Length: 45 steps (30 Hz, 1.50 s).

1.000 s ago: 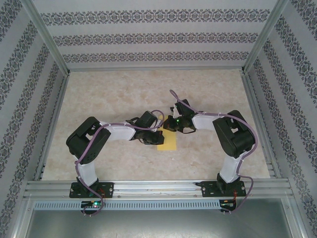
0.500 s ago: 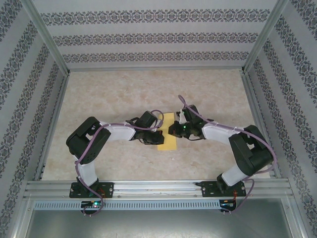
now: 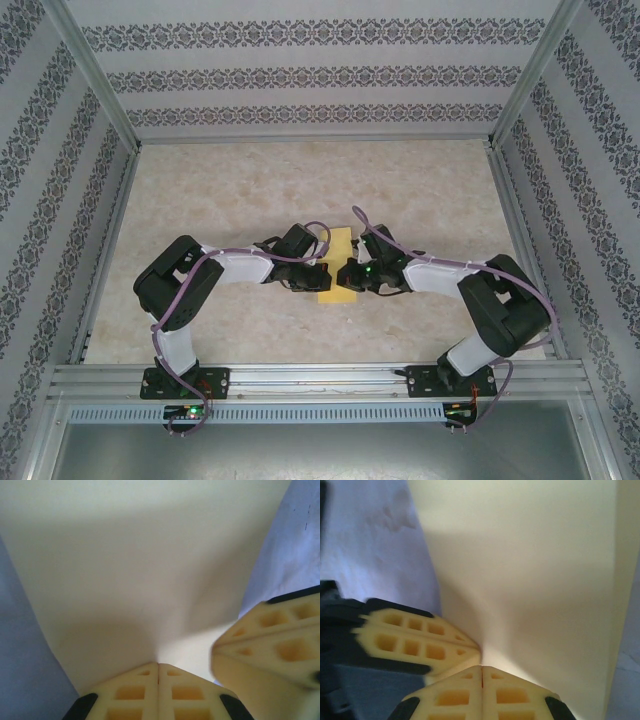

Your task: Fold a paper plane with a square sheet of paper (fold left side to right side)

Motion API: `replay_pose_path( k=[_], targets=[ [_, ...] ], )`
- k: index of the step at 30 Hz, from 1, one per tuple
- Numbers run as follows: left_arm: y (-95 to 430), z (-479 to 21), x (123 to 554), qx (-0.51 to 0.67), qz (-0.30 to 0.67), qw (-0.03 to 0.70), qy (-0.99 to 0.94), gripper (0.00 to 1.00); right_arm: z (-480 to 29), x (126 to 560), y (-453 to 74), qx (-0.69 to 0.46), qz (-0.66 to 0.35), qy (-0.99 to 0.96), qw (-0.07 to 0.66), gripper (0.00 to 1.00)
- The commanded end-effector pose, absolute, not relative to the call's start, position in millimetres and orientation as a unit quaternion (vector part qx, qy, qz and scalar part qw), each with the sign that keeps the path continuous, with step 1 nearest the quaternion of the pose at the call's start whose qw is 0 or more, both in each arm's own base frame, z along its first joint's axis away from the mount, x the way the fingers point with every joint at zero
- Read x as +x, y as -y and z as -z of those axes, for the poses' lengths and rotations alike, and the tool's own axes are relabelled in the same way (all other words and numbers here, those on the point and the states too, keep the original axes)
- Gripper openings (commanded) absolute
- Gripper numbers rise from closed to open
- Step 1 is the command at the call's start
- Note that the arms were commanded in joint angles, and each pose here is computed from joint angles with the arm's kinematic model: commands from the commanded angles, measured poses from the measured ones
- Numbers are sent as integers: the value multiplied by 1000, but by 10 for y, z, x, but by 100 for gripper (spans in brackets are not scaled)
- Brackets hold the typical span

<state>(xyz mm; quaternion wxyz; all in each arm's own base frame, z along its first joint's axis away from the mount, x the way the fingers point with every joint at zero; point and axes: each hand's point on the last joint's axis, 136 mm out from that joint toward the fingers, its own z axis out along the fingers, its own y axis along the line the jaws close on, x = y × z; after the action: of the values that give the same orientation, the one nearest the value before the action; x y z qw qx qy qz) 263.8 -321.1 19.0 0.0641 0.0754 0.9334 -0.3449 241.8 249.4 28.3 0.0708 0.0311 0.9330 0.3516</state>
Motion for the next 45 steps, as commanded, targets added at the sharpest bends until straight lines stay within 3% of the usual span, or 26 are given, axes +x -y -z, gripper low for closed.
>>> replay_pose_path(
  k=[1,21,45],
  targets=[
    [3137,-115,2639,58,332,59,-940,5,-86,2350,-2426,40,-327,-942,60,0],
    [3255,-572,2980,95,346,110,-927,9,244,2179,-2097,41,-261,-964,28,0],
    [2964,-153,3346,55,348,128,-927,9,298,2123,-2028,34,-238,-971,11,0]
  ],
)
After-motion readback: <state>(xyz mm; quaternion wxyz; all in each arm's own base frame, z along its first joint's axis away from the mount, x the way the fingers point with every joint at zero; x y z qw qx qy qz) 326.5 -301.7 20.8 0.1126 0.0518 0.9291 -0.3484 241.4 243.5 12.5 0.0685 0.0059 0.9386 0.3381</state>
